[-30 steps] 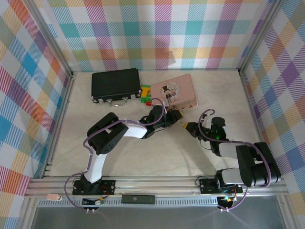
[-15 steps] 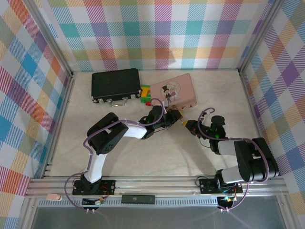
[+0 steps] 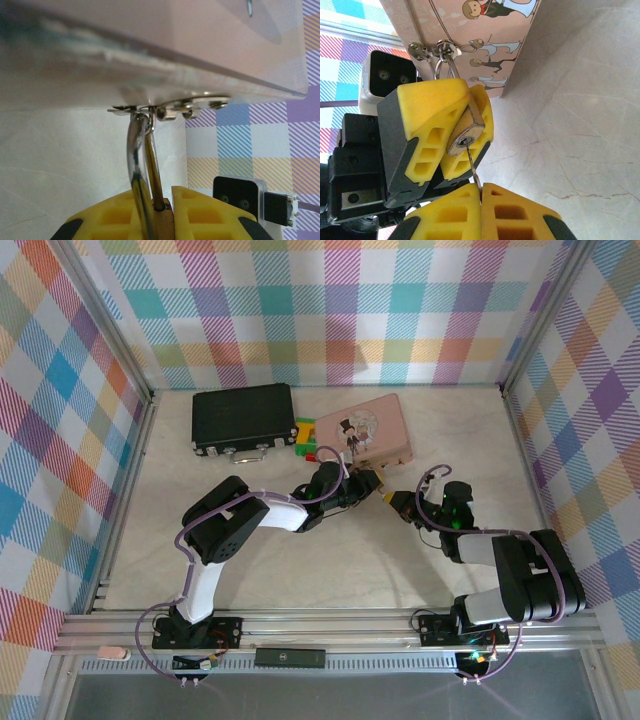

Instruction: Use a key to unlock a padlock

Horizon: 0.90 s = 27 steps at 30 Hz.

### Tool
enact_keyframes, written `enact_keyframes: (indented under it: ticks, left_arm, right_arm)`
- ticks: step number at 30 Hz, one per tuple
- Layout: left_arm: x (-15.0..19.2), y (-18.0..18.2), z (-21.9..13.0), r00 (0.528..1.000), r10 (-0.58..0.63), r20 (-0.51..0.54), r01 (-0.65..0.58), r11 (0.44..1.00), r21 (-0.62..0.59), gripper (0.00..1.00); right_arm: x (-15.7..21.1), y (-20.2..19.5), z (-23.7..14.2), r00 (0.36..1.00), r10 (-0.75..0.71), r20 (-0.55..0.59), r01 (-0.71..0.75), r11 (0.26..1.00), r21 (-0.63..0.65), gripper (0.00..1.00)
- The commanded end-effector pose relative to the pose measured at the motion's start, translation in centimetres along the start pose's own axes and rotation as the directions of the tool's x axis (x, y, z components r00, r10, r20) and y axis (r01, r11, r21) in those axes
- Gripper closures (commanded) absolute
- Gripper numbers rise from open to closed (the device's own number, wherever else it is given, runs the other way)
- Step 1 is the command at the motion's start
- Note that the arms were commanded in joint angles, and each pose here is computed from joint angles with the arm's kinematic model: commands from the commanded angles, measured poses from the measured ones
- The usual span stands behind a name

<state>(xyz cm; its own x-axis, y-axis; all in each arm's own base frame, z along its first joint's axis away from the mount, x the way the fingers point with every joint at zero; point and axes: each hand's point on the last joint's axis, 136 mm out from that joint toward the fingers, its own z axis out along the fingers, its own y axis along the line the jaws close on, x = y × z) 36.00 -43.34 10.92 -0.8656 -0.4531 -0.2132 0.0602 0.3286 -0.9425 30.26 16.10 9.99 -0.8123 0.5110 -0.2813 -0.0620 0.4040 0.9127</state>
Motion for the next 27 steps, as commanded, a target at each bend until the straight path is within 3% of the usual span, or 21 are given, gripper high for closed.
enact_keyframes:
  ticks: [1, 16, 27]
  left_arm:
    - [0.8, -1.2, -0.6, 0.997, -0.058, -0.044, 0.059, 0.998, 0.034, 1.0]
    - [0.7, -0.4, -0.1, 0.997, -0.074, -0.031, 0.074, 0.997, 0.017, 1.0]
    - [0.1, -0.5, -0.2, 0.996, -0.088, -0.006, 0.088, 0.996, 0.019, 1.0]
  right_arm:
    - [-2.0, 2.4, 0.1, 0.996, -0.075, 0.048, 0.078, 0.995, -0.056, 1.0]
    - [-1.9, 3.6, -0.7, 0.994, -0.091, 0.054, 0.094, 0.994, -0.061, 1.0]
    - [-1.2, 0.6, -0.1, 0.999, -0.031, 0.032, 0.03, 0.999, 0.018, 1.0]
